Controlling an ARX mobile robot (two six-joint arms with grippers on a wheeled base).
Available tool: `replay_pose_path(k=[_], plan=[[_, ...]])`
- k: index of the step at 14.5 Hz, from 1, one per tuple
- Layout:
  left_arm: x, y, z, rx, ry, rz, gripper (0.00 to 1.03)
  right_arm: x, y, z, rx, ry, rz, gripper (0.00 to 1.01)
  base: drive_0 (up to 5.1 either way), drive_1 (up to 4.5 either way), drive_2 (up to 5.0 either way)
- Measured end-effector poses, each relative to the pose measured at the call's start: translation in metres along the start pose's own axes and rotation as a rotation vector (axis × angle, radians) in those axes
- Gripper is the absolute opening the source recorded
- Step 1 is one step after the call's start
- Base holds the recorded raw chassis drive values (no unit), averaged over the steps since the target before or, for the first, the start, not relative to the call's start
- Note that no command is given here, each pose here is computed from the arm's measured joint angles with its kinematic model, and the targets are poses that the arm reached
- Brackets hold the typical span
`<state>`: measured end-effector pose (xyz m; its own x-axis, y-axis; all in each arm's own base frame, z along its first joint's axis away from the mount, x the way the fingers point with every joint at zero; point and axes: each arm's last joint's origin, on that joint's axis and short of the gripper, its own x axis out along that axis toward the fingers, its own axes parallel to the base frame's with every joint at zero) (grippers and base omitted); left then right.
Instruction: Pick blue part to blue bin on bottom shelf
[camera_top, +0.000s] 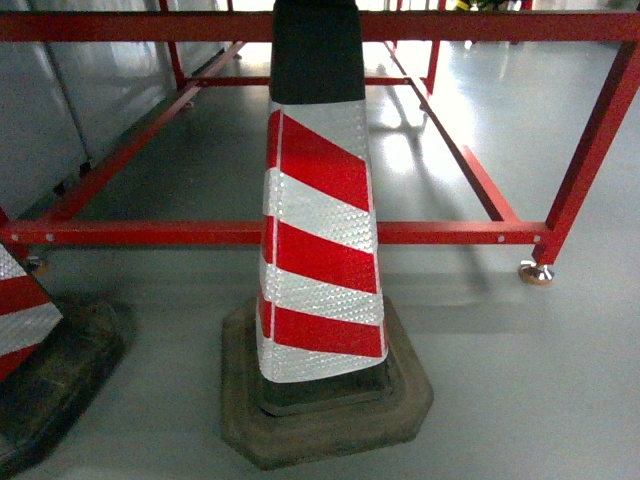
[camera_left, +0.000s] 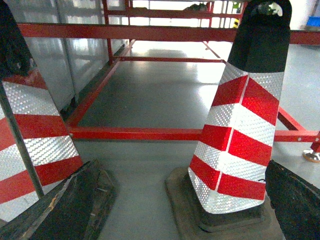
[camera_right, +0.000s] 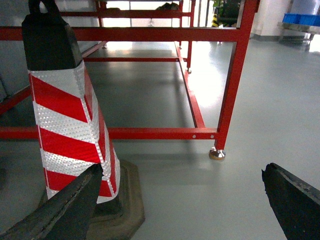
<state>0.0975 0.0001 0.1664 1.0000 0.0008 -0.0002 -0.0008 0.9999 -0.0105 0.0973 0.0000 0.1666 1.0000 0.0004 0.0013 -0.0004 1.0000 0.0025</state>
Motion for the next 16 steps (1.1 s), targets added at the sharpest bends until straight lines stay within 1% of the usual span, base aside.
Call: replay_pose_path(k=[16], plan=[[0.0000,0.0000,0.0000,0.000,0.000,0.000,0.98,0.0000,0.0000,0.0000,0.000,0.000,0.000,0.98,0.0,0.00,0.0]])
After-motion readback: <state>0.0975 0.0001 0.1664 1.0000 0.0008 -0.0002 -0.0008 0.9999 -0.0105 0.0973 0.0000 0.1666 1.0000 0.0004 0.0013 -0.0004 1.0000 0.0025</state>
